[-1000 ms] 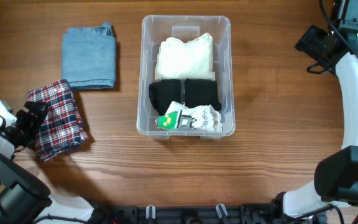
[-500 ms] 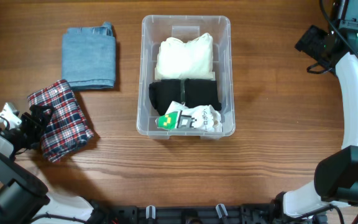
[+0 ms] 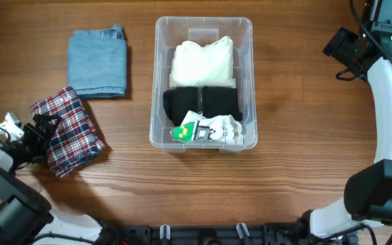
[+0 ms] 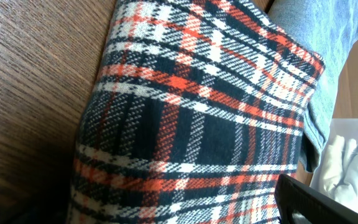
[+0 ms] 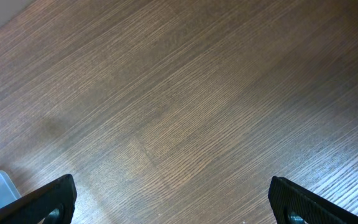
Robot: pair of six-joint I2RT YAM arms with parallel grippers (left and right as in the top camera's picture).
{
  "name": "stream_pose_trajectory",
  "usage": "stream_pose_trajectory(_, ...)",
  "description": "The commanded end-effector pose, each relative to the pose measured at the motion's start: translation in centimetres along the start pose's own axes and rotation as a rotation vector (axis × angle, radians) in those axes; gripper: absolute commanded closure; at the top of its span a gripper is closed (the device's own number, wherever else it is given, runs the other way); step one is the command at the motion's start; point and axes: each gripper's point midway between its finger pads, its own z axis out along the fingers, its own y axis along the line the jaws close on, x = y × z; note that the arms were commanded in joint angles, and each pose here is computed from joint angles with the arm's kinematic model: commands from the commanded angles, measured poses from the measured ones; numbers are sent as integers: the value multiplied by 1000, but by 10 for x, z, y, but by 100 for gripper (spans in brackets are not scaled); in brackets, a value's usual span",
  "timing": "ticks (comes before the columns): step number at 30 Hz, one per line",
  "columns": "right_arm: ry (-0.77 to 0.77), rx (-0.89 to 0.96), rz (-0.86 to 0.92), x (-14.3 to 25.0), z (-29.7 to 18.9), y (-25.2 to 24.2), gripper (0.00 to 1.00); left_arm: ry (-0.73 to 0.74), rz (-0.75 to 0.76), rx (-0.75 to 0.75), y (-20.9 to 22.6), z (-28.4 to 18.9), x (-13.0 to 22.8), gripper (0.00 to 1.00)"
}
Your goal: Pack container
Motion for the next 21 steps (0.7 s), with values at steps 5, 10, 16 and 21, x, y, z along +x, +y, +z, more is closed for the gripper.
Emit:
stream_pose_trajectory(5,1,22,13,0,5,-3,0,107,-85,-27,15,13,33,15)
stream_pose_trajectory(10,1,21,13,0,5,-3,0,134,-109,-30,15,12,41,15)
stream_pose_trajectory(16,1,21,13,0,5,-3,0,174,-106,-30,15,11,51,15)
stream_pose_trajectory(21,1,21,13,0,5,-3,0,195,-108,-30,15,10,57,18)
